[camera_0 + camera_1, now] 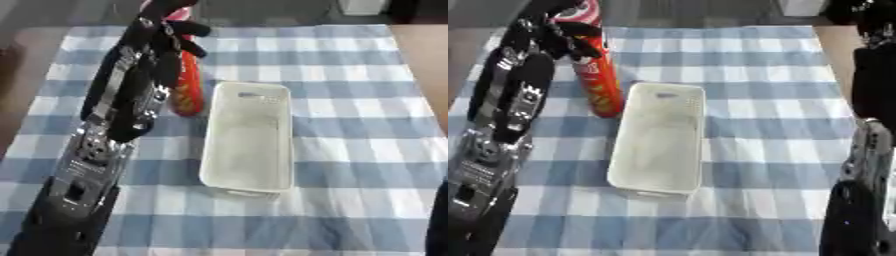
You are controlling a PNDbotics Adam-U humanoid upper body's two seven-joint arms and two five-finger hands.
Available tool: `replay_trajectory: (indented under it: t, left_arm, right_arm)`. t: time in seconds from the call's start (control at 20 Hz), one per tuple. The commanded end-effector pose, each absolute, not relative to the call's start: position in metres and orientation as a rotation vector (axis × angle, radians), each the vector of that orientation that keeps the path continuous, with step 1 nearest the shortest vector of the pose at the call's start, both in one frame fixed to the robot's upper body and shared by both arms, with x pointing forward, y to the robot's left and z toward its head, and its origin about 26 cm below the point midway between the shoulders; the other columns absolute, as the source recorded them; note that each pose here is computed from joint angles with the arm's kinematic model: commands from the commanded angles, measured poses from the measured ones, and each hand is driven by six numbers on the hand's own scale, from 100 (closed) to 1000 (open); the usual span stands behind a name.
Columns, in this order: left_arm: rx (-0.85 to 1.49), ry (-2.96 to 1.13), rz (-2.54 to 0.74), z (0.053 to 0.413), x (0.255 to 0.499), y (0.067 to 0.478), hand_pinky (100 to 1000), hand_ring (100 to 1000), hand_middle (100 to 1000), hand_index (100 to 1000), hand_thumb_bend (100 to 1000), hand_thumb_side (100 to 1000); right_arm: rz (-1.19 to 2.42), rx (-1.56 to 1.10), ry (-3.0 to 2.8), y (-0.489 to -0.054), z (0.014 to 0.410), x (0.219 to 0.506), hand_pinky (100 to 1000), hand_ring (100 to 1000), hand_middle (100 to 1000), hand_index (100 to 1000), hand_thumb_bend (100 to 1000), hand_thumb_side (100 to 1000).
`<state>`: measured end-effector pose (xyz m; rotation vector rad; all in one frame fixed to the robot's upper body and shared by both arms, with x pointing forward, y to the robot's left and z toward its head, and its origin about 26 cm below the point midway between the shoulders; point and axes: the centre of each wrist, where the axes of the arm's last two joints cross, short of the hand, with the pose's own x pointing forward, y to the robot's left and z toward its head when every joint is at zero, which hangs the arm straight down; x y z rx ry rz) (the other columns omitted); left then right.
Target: Pick up objects on the table and place them in the box.
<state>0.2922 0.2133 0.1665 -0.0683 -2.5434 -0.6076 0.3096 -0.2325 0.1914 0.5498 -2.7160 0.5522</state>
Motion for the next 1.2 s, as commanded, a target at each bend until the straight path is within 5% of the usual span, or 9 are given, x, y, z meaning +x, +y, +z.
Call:
replay_trajectory:
  t: [0.05,0.4,0.55,0.75,1.2]
  left_arm:
    - [-0.078,-2.583,-0.630,0.178,0.293,0.216,596,772,881,980,100,706]
    - [-0.155,-2.605,-0.388,0.203,0.300,0.218,622,790,891,980,103,652]
    - [-0.103,-2.661,-0.423,0.219,0.303,0.223,633,792,885,976,166,467]
    - [0.046,-2.698,-0.642,0.240,0.306,0.234,655,805,890,969,148,302]
    - [0.410,-2.591,-1.348,0.285,0.304,0.259,760,869,937,972,242,239]
  right_arm:
    - [0.590,0.555,-2.722,-0.233,0.196,0.307,871,912,929,899,100,535]
    - [0.605,0.565,-2.710,-0.234,0.195,0.307,875,915,928,897,100,534]
    - [0.612,0.571,-2.709,-0.233,0.196,0.307,872,910,927,895,100,533]
    - [0.628,0.577,-2.705,-0.233,0.196,0.307,874,913,926,893,100,534]
    - [0.657,0.590,-2.686,-0.233,0.195,0.307,878,918,924,891,100,533]
